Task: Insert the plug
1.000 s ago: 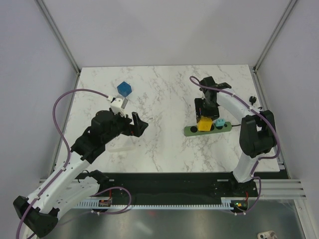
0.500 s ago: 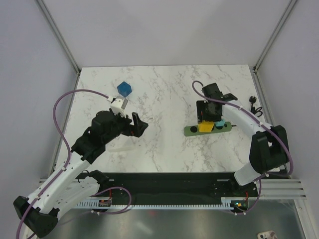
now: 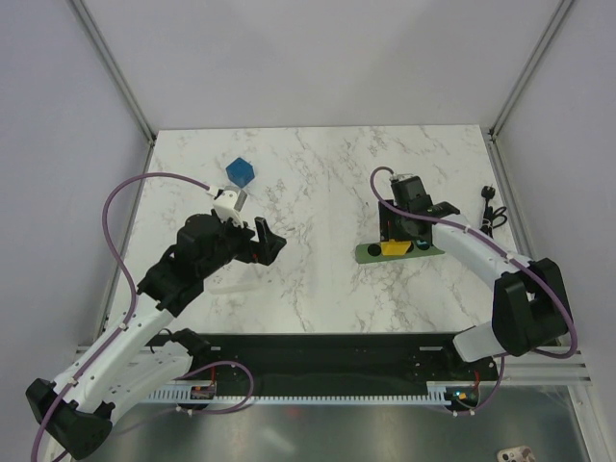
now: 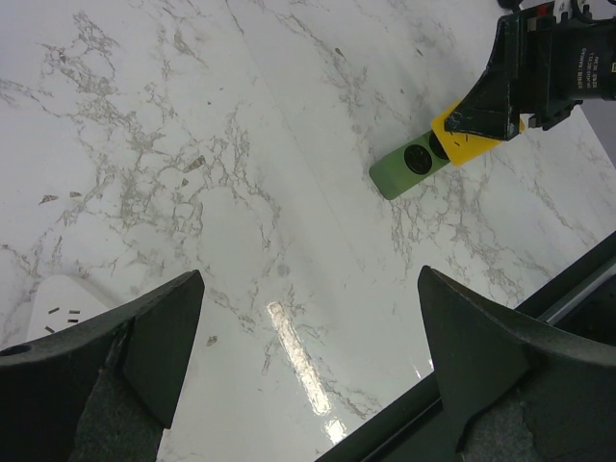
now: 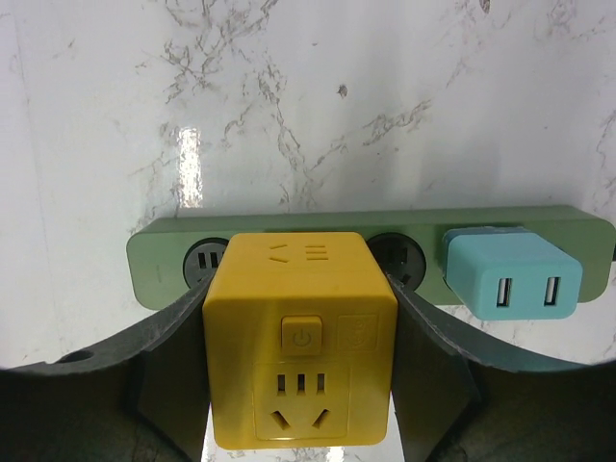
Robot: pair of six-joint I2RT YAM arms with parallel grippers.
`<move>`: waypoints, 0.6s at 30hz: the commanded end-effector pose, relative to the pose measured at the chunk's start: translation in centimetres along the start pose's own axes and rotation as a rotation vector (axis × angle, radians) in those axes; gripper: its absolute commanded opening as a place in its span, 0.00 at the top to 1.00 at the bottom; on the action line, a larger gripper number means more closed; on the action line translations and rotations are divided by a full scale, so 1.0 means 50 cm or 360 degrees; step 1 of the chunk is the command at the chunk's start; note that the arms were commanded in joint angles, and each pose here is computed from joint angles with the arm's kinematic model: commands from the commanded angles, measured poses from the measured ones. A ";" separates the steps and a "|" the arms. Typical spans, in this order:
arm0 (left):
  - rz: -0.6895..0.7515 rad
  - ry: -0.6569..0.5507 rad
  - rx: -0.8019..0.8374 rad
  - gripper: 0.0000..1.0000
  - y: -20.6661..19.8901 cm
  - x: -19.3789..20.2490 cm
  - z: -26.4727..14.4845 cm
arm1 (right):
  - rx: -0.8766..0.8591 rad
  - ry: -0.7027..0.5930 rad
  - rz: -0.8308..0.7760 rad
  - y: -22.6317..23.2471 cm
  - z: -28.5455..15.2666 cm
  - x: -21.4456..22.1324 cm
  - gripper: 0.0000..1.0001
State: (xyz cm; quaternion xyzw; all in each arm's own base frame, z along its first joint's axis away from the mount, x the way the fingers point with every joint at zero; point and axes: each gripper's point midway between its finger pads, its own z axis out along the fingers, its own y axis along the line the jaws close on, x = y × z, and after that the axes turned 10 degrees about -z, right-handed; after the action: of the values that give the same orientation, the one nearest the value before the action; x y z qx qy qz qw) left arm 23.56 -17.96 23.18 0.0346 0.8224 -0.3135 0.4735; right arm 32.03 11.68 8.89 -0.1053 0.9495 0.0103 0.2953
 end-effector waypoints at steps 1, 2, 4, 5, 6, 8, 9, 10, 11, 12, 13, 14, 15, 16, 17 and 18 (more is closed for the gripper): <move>0.0069 -0.0087 0.0008 0.01 -0.002 -0.028 0.002 | 0.0021 -0.0141 0.0027 -0.002 0.002 -0.032 1.00; 0.0068 -0.0085 0.0007 0.01 -0.001 -0.027 0.002 | 0.0019 -0.0131 0.0031 -0.001 0.007 -0.028 1.00; 0.0072 -0.0087 0.0008 0.01 -0.001 -0.025 0.000 | 0.0030 -0.0117 0.0028 -0.004 0.013 -0.021 1.00; 0.0072 -0.0095 0.0009 0.01 -0.001 -0.027 -0.002 | 0.0028 -0.0130 0.0021 -0.002 0.013 -0.023 1.00; 0.0071 -0.0096 0.0008 0.01 0.000 -0.027 -0.002 | 0.0035 -0.0126 0.0020 -0.005 0.015 -0.017 1.00; 0.0074 -0.0102 0.0006 0.01 0.000 -0.029 -0.002 | 0.0046 -0.0156 0.0023 -0.009 0.010 -0.021 1.00; 0.0074 -0.0102 0.0005 0.01 0.000 -0.029 -0.002 | 0.0048 -0.0161 0.0019 -0.009 0.010 -0.020 1.00; 0.0074 -0.0097 0.0005 0.01 0.000 -0.028 -0.001 | 0.0053 -0.0166 0.0010 -0.011 0.008 -0.022 1.00; 0.0071 -0.0094 0.0006 0.01 0.000 -0.027 0.000 | 0.0058 -0.0169 0.0008 -0.012 0.007 -0.023 1.00; 0.0073 -0.0092 0.0005 0.01 0.000 -0.027 0.001 | 0.0057 -0.0164 0.0003 -0.012 0.006 -0.022 1.00; 0.0073 -0.0094 0.0006 0.01 0.000 -0.028 0.000 | 0.0062 -0.0157 -0.0001 -0.014 0.005 -0.022 1.00; 0.0073 -0.0094 0.0006 0.01 0.000 -0.027 0.000 | 0.0062 -0.0138 -0.0006 -0.014 0.002 -0.017 1.00; 0.0073 -0.0094 0.0006 0.01 0.000 -0.027 0.000 | 0.0062 -0.0140 -0.0006 -0.014 -0.001 -0.022 1.00; 0.0073 -0.0097 0.0005 0.01 0.000 -0.028 -0.001 | 0.0059 -0.0140 -0.0008 -0.014 -0.004 -0.025 1.00; 0.0073 -0.0096 0.0002 0.01 0.001 -0.027 0.000 | 0.0053 -0.0115 -0.0017 -0.013 -0.005 -0.020 1.00; 0.0074 -0.0096 0.0007 0.01 -0.001 -0.028 -0.001 | 0.0047 -0.0126 -0.0021 -0.011 -0.011 -0.028 1.00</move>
State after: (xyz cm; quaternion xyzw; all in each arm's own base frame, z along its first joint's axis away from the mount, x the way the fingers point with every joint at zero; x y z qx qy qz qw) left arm 23.55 -17.93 23.03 0.0345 0.8231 -0.3126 0.4728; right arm 33.18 11.69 8.83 -0.0996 0.9373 0.0079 0.3338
